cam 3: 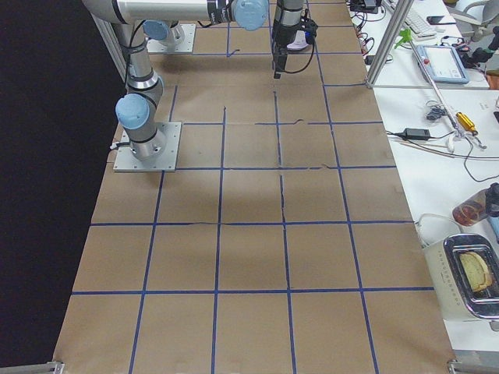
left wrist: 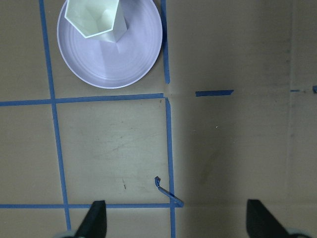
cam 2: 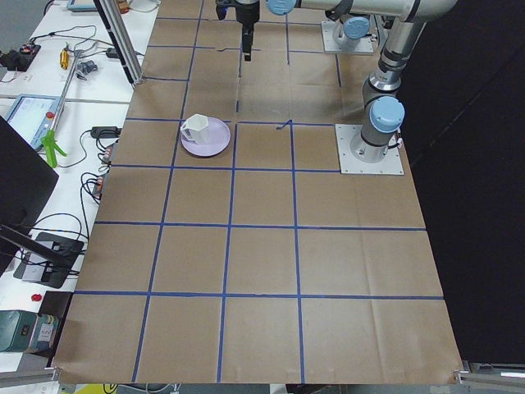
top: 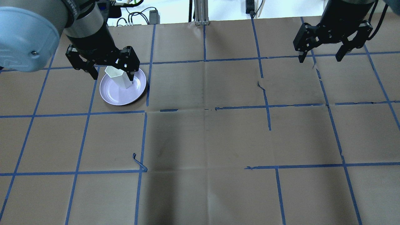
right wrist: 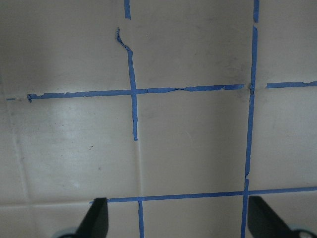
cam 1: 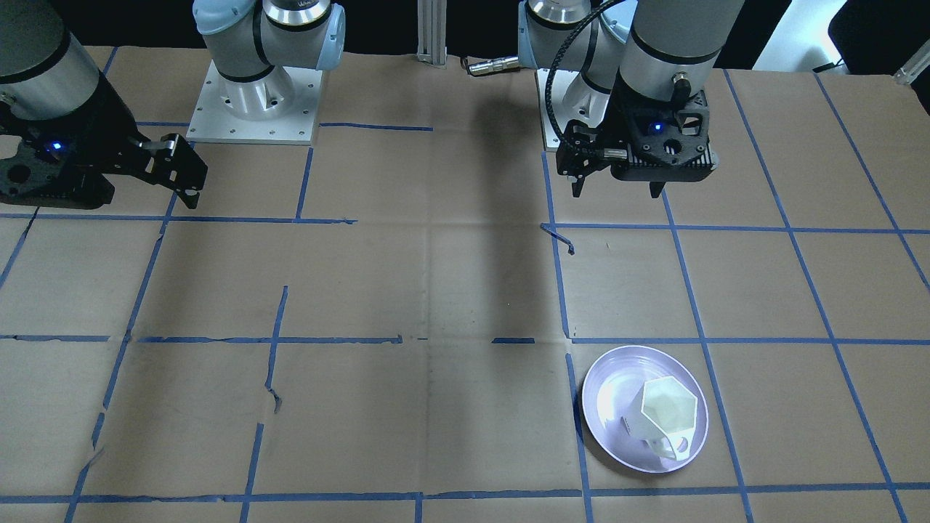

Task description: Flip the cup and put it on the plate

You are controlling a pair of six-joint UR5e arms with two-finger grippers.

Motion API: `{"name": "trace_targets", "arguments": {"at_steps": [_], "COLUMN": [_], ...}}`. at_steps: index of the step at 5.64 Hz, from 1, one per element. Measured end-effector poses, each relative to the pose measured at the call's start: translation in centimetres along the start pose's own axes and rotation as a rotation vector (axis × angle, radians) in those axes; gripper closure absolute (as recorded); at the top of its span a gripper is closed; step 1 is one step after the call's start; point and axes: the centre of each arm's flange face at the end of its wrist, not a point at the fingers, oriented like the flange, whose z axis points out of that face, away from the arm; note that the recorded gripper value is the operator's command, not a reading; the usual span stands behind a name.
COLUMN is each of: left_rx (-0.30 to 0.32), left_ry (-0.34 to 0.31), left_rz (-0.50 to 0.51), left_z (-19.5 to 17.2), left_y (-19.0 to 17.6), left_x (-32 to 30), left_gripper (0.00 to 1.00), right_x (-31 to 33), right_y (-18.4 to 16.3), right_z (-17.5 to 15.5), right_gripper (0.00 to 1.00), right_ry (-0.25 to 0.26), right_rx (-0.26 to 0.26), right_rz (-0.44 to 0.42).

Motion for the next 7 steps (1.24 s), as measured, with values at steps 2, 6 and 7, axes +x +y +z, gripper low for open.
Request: {"name": "trace_targets", "arguments": {"at_steps": [2,6,7], "left_rx": [0.001,0.015,0.017], "left_ry": [0.015,0.075,0.08], "left_rz": [-0.001,-0.006,-0.006], "left_z": [-0.2,-0.54,-0.61], "left_y": [-0.13,-0.12,-0.08], "left_x": [-1.08,-0.29,-0.25], "left_gripper": [0.01,0.01,0.01], "right_x": [0.01,-0.02,0.0], "right_y": [0.0,0.01,0.01], "right_z": [0.0,0.01,0.01], "right_gripper": [0.0,0.0,0.0], "right_ry": [0.0,0.0,0.0], "right_rx": [0.0,-0.001,-0.001], "right_rz": [0.0,0.0,0.0]}}
